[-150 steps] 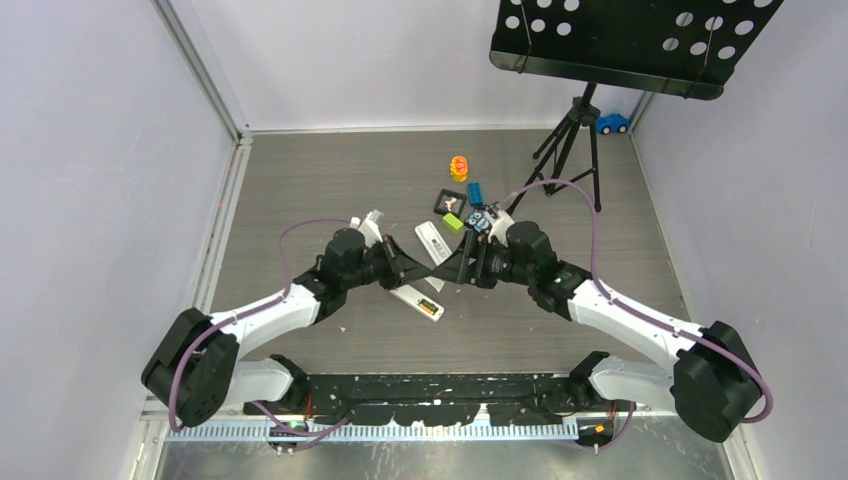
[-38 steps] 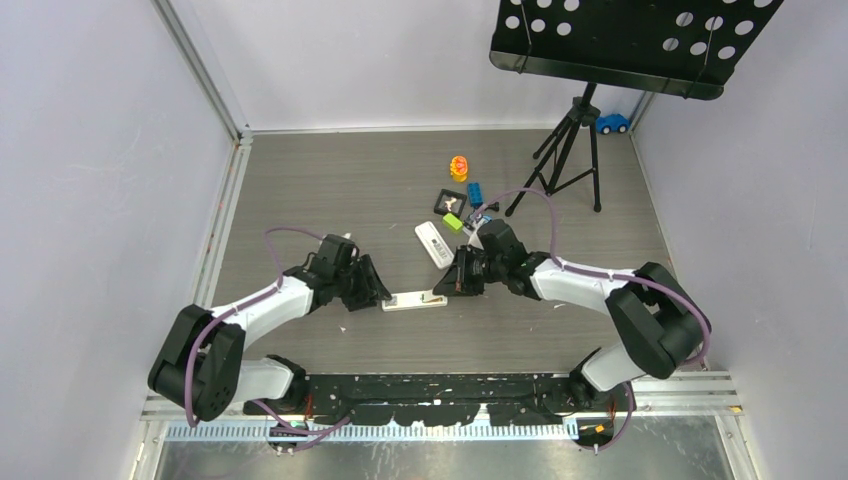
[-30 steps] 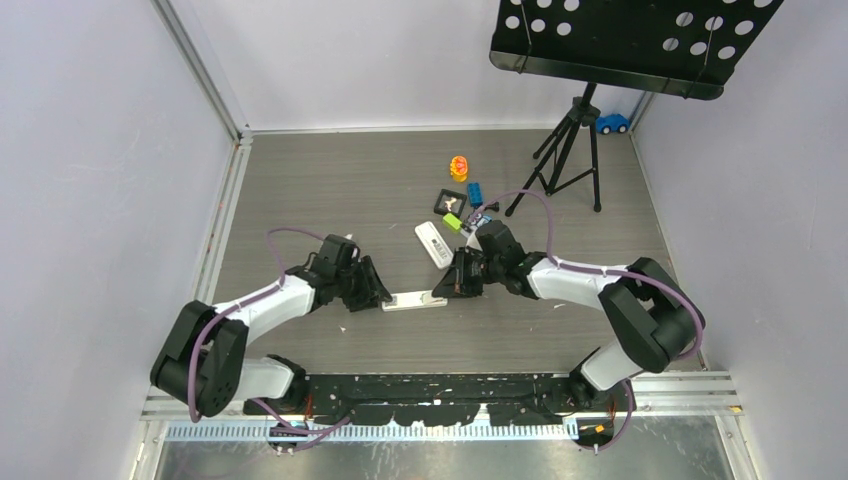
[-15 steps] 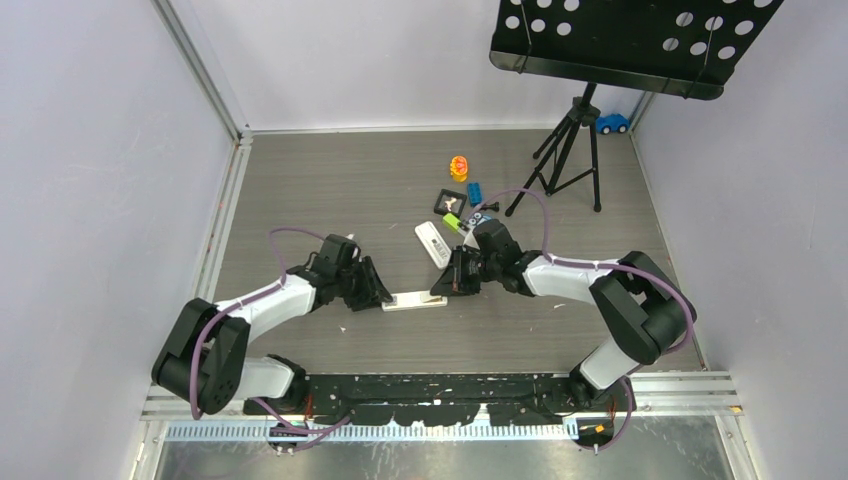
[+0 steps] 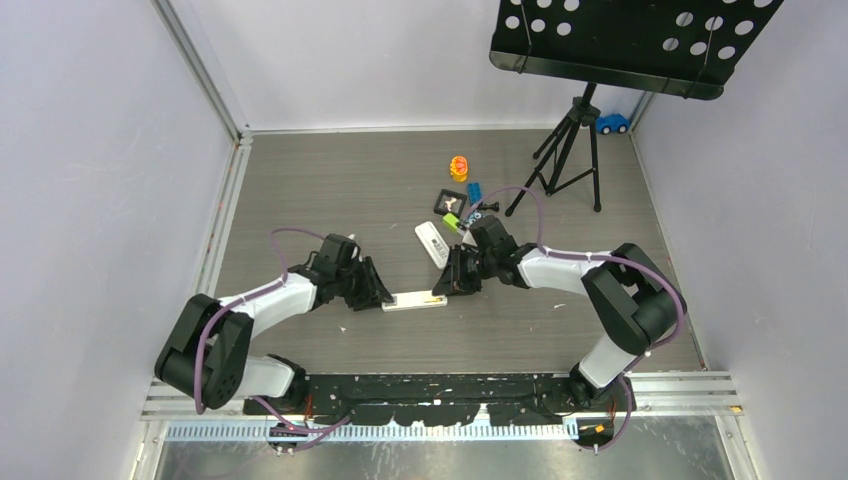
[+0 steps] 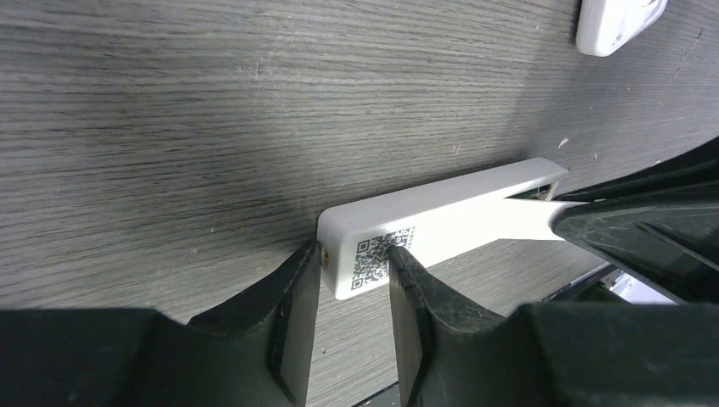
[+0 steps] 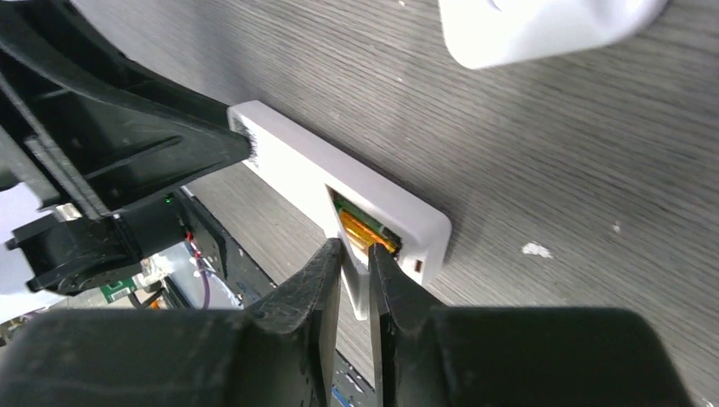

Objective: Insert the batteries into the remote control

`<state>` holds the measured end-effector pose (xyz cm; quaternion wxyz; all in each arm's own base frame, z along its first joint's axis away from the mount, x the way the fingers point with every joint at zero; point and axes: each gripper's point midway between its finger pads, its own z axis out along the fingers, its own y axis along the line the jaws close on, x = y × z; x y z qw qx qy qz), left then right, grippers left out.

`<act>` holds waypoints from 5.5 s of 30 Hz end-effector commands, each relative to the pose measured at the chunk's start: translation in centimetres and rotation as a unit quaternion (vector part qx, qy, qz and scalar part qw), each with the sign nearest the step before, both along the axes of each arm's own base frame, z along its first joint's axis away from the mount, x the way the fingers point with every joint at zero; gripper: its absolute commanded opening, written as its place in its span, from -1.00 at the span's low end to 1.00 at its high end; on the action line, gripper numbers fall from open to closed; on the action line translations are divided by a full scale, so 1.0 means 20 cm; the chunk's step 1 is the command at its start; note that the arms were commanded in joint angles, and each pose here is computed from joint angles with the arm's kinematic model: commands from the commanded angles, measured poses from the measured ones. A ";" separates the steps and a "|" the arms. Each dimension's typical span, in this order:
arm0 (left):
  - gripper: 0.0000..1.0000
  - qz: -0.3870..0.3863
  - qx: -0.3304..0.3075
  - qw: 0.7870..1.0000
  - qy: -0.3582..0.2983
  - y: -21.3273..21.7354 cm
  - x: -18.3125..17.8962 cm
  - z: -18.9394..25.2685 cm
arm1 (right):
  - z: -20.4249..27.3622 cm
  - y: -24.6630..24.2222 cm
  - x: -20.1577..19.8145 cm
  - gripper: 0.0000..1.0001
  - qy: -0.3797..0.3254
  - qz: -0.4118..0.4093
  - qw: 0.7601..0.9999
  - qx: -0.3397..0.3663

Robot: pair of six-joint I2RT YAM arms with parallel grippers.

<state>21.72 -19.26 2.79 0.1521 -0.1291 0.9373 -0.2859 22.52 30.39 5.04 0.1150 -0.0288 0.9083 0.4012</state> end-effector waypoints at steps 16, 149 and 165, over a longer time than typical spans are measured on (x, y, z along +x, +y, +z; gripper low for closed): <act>-0.26 -0.010 -0.001 1.000 -0.027 -0.02 0.06 0.07 | 0.02 -0.09 0.02 -0.18 -0.018 -0.018 0.998 -0.061; -0.47 -0.028 -0.093 0.995 0.008 -0.14 -0.03 -0.01 | -0.36 0.14 -0.31 -0.44 0.041 -0.002 0.986 -0.162; -0.55 -0.018 -0.093 0.995 0.002 -0.16 -0.03 -0.01 | -0.36 0.26 -0.39 -0.33 0.038 0.050 0.987 -0.149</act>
